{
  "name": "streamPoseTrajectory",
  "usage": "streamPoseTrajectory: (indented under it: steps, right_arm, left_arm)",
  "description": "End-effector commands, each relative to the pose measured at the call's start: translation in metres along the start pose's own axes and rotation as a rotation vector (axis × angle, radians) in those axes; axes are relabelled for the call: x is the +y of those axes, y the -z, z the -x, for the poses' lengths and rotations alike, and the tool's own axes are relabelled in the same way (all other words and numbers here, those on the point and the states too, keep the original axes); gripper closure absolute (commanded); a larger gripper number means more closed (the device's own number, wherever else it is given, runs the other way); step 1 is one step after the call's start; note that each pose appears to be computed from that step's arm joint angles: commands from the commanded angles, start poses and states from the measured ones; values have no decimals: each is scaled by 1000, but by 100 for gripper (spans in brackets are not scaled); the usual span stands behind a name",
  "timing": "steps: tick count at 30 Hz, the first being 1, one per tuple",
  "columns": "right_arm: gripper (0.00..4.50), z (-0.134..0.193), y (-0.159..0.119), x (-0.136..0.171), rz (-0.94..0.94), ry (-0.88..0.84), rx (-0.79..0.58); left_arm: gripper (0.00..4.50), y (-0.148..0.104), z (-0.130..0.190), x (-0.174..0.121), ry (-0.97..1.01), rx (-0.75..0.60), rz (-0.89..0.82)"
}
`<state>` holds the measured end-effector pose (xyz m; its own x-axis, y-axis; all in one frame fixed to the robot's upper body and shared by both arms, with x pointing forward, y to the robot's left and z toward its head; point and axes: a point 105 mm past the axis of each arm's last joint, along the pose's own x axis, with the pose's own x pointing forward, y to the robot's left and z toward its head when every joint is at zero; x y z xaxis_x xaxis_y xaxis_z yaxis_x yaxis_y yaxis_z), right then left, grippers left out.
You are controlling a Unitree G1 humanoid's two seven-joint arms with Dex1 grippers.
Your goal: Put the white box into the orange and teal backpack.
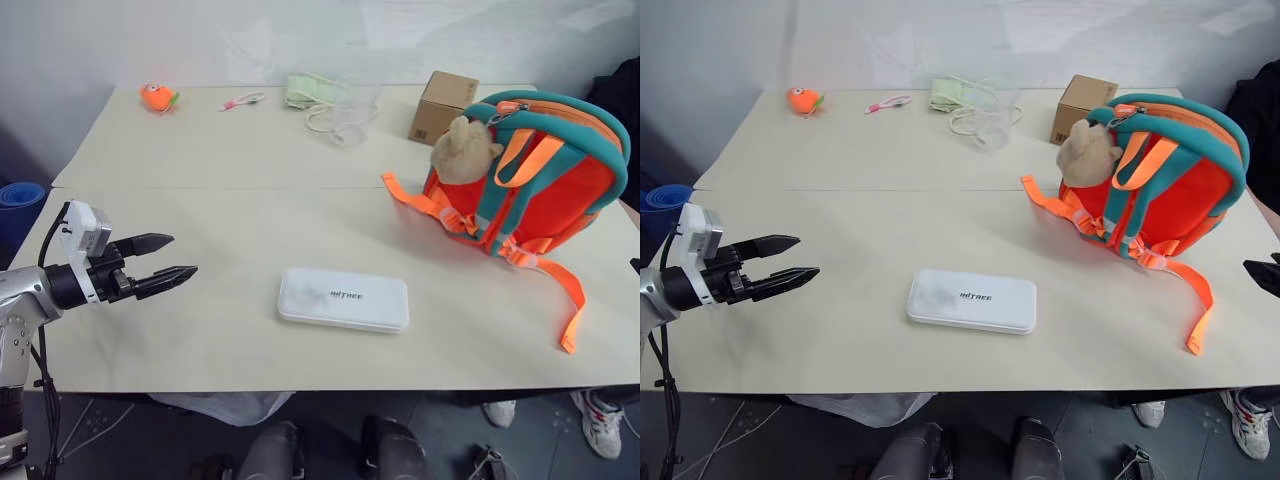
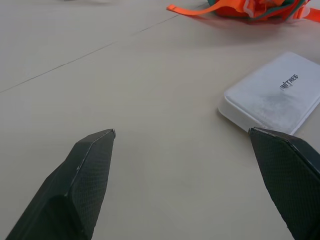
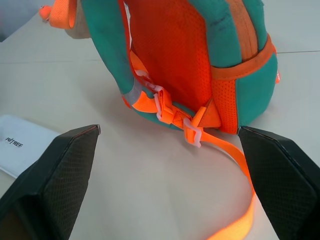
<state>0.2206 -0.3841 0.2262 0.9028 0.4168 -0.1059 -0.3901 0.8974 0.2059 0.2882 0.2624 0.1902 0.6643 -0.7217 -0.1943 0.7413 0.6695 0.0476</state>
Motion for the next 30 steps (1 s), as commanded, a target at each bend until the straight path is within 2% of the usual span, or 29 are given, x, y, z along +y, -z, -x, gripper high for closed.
streamPoseTrajectory:
  steps: [1,5,6,7,12,13,19,20,25,30]
  right_arm:
    - [0,6,-9,-2,67,19,0]
    - [0,-6,0,2,120,6,61]
    - [39,-13,3,9,135,-27,84]
    - [55,-20,8,17,151,-71,112]
    - [231,-63,39,61,248,-277,253]
    - [253,-71,43,67,261,-306,268]
    - [449,-122,80,103,332,-485,341]
    - [450,-127,84,106,347,-501,348]
    - [450,-146,103,115,451,-531,408]
    - [450,-160,113,121,480,-527,417]
  left_arm:
    - [3,-7,0,-1,-3,-10,-28]
    - [3,-5,-2,-1,1,0,-26]
    - [42,-2,-5,-6,28,19,-36]
    - [57,2,-7,-11,61,46,-50]
    - [217,21,-27,-26,169,163,-129]
    - [237,23,-32,-28,187,172,-136]
    - [421,37,-79,-41,293,219,-213]
    - [447,39,-84,-40,290,225,-222]
    - [447,42,-109,-44,288,223,-208]
    - [447,33,-119,-78,423,144,-133]
